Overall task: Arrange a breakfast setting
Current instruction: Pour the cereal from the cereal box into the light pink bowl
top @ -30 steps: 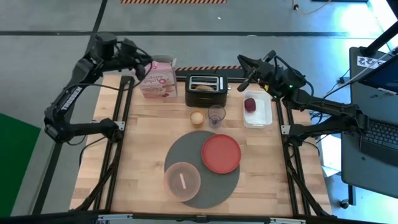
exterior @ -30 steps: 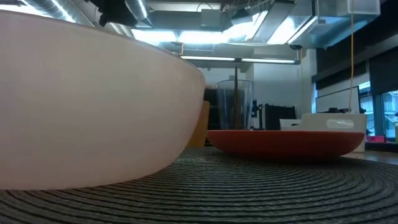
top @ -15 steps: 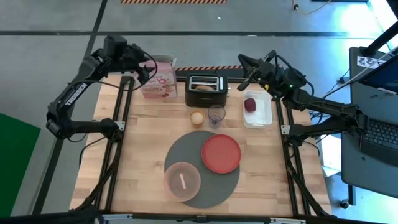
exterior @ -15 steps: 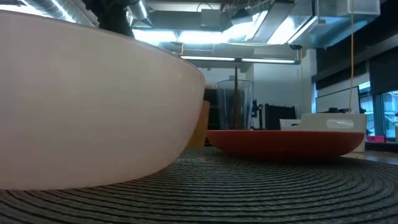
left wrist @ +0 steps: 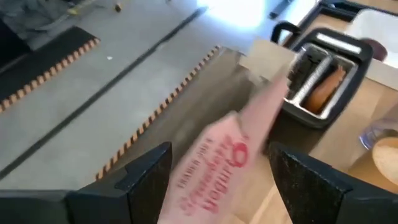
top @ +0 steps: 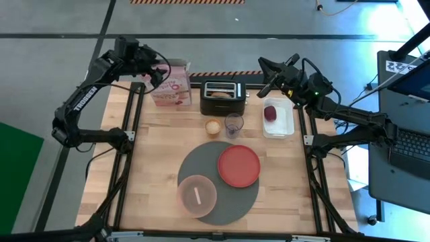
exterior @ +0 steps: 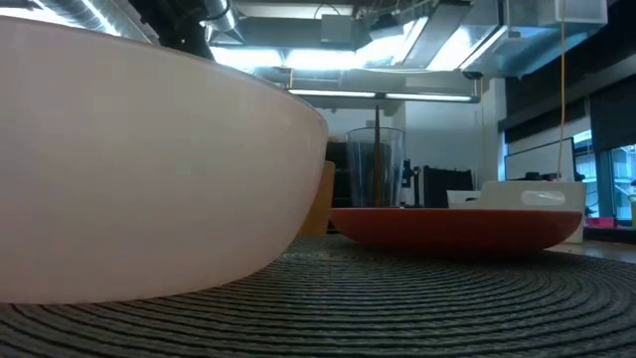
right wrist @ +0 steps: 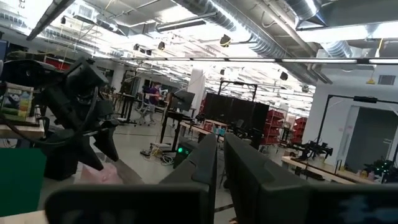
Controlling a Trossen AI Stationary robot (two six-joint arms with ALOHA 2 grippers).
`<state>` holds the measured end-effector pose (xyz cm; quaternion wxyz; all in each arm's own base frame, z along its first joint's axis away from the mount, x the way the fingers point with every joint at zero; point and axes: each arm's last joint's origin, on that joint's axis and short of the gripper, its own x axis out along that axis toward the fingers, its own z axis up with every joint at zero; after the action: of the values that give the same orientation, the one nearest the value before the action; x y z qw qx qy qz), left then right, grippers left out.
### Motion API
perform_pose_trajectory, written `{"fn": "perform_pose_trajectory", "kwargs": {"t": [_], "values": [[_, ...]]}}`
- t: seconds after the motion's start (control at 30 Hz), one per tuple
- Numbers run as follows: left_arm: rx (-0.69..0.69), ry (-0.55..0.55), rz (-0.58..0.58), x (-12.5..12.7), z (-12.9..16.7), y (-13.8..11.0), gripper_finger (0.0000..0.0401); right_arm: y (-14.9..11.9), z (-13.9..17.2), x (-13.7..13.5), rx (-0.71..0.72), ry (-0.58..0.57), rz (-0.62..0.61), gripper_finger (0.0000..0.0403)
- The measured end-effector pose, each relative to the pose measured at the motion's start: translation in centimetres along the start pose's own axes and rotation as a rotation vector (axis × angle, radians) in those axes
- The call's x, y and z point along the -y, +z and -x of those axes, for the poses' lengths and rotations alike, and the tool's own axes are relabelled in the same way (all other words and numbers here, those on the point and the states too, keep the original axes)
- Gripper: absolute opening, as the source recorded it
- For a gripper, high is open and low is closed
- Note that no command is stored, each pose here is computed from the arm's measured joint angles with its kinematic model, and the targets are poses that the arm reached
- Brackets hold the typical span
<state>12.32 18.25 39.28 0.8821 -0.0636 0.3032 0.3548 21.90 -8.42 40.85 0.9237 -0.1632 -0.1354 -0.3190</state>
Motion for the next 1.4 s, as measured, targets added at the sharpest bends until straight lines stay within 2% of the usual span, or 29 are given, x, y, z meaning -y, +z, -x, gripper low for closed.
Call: {"fn": "perform_pose_trajectory", "kwargs": {"t": [0.23, 0.43, 0.57, 0.73, 0.87, 1.13, 1.4], "values": [[-0.024, -0.015, 0.084, -0.8, 0.1, -0.5, 0.0264, 0.0, 0.0, 0.0, 0.000, 0.000, 0.000, 0.0035], [-0.060, -0.146, 0.161, -1.5, -0.6, -1.1, 0.0264, 0.0, 0.0, 0.0, 0.000, 0.000, 0.000, 0.0035], [-0.076, -0.173, 0.175, -1.7, -0.9, -1.3, 0.0264, 0.0, 0.0, 0.0, -0.001, 0.001, 0.000, 0.0035], [-0.040, -0.292, 0.157, -1.3, -0.7, -1.2, 0.0263, 0.0, 0.0, 0.0, -0.001, 0.001, 0.001, 0.0035], [-0.048, -0.328, 0.160, -1.2, -0.6, -1.3, 0.0263, 0.0, 0.0, 0.0, -0.001, 0.001, 0.001, 0.0035], [-0.121, -0.374, 0.072, 0.1, -0.6, -1.9, 0.0261, 0.0, 0.0, 0.0, -0.002, 0.000, 0.002, 0.0035], [-0.163, -0.318, -0.087, 2.0, -1.2, -1.5, 0.0218, -0.1, 0.0, 0.1, -0.020, -0.031, 0.011, 0.0035]]}}
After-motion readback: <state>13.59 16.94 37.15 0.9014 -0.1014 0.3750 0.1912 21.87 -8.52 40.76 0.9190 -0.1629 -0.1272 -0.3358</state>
